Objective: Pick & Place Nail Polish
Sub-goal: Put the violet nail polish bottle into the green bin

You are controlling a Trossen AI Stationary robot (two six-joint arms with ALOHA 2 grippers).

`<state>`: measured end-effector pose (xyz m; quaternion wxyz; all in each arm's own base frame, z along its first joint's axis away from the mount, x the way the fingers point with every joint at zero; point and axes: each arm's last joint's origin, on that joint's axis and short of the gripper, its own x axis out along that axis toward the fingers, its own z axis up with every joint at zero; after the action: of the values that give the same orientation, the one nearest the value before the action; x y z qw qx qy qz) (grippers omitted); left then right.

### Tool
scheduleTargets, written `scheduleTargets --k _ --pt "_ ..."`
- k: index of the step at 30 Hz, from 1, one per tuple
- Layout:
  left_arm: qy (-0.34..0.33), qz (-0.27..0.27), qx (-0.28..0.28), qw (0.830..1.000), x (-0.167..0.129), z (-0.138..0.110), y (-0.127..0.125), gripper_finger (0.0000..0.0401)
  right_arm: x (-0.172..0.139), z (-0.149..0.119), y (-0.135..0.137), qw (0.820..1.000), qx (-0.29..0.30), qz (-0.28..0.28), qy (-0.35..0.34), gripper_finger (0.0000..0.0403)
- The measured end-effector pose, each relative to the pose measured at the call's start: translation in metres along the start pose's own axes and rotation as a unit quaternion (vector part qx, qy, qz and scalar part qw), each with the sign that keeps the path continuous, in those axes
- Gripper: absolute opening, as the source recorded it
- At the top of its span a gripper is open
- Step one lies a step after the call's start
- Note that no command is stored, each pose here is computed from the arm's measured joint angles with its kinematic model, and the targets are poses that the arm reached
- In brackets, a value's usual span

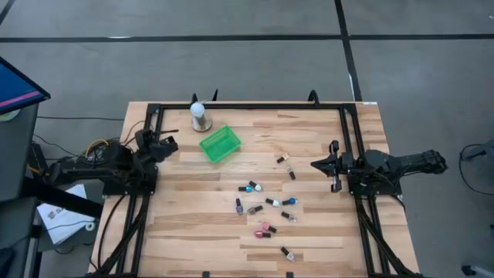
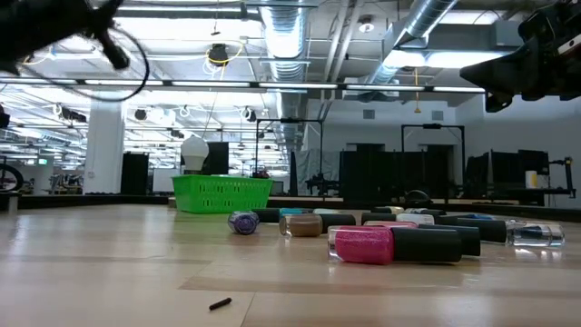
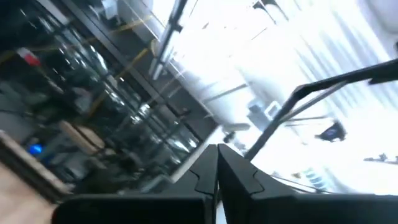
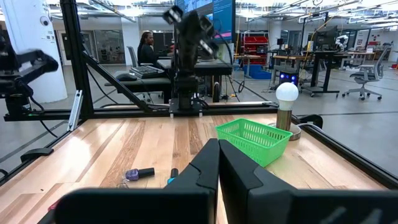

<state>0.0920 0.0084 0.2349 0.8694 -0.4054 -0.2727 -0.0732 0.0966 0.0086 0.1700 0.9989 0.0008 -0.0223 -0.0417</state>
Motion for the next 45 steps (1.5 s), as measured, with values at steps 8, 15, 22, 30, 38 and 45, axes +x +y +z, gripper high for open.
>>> scheduleTargets --k 8,15,22,30,38,45 --pt "0.089 -0.014 0.004 0.996 0.092 0.003 -0.050 0.0002 0.000 0.000 0.000 1.000 0.000 0.000 0.000 0.0001" --pt "0.203 0.001 -0.002 0.979 0.170 -0.046 -0.070 0.0002 0.000 0.000 0.000 1.000 0.000 0.000 0.000 0.0001" --pt "0.361 0.084 0.023 0.928 0.193 -0.106 -0.076 0.0001 0.000 0.000 0.000 1.000 0.000 0.000 0.000 0.0001" --pt "0.429 0.262 0.151 0.851 0.192 -0.121 -0.074 0.0002 0.000 0.000 0.000 1.000 0.000 0.000 0.000 0.0001" --pt "0.475 0.270 0.245 0.801 0.174 -0.128 -0.052 0.0005 0.000 0.000 0.000 1.000 0.000 0.000 0.000 0.0001" --pt "0.519 0.212 0.351 0.750 0.162 -0.135 -0.040 0.0054 0.000 0.000 0.000 1.000 0.000 0.000 0.000 0.0001"
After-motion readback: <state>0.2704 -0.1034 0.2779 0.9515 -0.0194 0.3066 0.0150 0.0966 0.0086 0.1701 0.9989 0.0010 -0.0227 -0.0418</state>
